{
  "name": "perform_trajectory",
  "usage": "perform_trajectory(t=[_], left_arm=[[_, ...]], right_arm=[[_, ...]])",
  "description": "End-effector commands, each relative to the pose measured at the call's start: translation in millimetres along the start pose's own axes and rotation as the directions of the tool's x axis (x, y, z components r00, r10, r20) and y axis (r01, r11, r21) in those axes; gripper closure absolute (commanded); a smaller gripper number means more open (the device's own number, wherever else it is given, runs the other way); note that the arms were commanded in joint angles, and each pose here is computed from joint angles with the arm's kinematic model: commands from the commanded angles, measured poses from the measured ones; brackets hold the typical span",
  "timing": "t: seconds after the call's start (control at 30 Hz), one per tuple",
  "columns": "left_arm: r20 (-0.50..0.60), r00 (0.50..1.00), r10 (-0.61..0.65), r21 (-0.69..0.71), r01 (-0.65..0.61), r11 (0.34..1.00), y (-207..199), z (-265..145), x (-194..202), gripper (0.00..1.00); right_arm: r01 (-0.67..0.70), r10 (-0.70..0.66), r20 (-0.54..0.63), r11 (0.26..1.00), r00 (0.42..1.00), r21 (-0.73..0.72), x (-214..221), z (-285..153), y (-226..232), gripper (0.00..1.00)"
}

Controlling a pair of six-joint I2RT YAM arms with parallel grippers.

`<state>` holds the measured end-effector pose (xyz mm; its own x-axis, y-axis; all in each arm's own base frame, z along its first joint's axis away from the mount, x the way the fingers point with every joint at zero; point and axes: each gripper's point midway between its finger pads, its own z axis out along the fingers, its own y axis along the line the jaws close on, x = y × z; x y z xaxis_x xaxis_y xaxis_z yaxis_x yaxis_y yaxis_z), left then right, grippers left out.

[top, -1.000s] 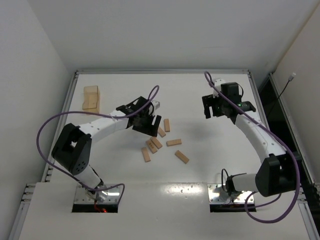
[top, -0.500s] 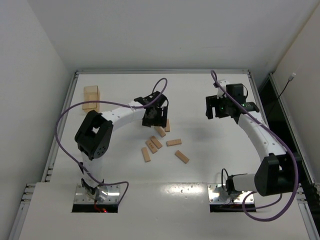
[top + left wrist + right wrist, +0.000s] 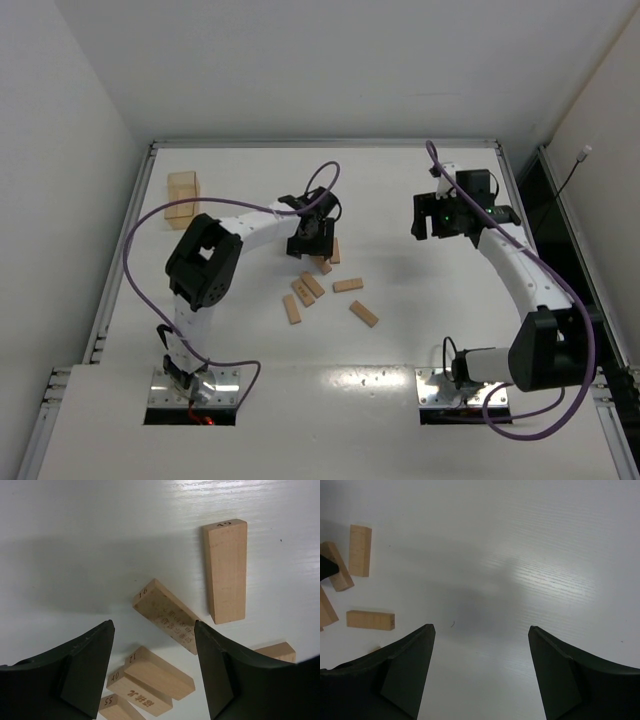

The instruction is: Build the wood block tower

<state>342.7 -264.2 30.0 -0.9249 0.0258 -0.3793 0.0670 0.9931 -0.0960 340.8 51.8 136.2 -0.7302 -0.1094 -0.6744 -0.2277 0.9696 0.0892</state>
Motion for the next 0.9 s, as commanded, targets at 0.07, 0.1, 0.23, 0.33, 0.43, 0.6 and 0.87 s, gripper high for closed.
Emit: perform_trajectory(t=[0.07, 0.1, 0.23, 0.33, 0.43, 0.6, 0.87], left_arm=[[0.018, 1.0, -0.016, 0.0, 0.016, 1.0, -9, 5, -10, 0.38], [0.011, 1.0, -0.014, -0.005, 0.014, 1.0, -8, 8, -8, 0.38], [0.003, 1.0, -0.014, 0.001, 0.014, 1.0, -10, 11, -8, 0.39], [0.003, 1.0, -0.014, 0.001, 0.014, 1.0, -10, 11, -8, 0.39], [-0.007, 1.0, -0.012, -0.006, 0.012, 1.0, -7, 13, -3, 0.41], [0.0, 0.999, -0.041, -0.015, 0.041, 0.999, 12, 8, 0, 0.41], [0.015, 0.995, -0.102, -0.023, 0.102, 0.995, 52, -10, 16, 0.42]], right_arm=[[-0.02, 0.02, 0.009, 1.0, 1.0, -0.024, -2, -4, 3, 0.28], [-0.02, 0.02, 0.009, 0.999, 1.0, -0.033, -2, -4, 4, 0.28], [-0.015, 0.015, -0.011, 0.999, 1.0, -0.045, 0, 0, 5, 0.28], [-0.015, 0.015, -0.01, 0.998, 1.0, -0.054, 0, 0, 7, 0.28], [-0.017, 0.016, -0.019, 0.998, 1.0, -0.054, 2, 2, 7, 0.28], [-0.017, 0.016, -0.019, 0.998, 1.0, -0.054, 0, 3, 6, 0.28], [-0.017, 0.016, -0.017, 0.998, 1.0, -0.063, -5, 5, 7, 0.28]])
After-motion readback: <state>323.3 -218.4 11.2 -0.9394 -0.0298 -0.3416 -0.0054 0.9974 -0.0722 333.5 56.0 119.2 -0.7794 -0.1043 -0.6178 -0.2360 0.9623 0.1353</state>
